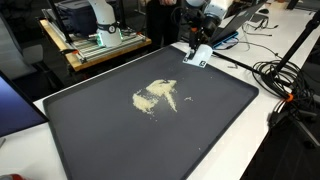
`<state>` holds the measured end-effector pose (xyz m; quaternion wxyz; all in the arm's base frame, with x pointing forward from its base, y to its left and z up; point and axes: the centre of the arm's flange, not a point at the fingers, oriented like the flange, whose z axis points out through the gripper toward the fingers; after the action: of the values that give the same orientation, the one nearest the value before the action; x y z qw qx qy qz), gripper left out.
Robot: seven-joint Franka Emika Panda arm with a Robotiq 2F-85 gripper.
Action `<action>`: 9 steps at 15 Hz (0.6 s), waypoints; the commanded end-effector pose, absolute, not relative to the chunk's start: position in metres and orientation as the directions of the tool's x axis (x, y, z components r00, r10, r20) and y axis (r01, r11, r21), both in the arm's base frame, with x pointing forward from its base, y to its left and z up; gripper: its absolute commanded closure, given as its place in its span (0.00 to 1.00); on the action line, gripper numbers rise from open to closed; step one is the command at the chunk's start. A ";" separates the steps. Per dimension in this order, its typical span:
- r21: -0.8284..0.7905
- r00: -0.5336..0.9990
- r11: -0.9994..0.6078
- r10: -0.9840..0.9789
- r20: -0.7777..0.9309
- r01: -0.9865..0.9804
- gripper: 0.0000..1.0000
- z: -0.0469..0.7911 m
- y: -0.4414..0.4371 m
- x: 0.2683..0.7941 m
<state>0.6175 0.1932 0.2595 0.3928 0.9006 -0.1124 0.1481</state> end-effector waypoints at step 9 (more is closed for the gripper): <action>0.762 0.979 -0.615 -0.136 0.154 -0.206 0.99 0.261 0.198 0.620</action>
<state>0.6124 0.1947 0.2548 0.4315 0.8947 -0.0938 0.0669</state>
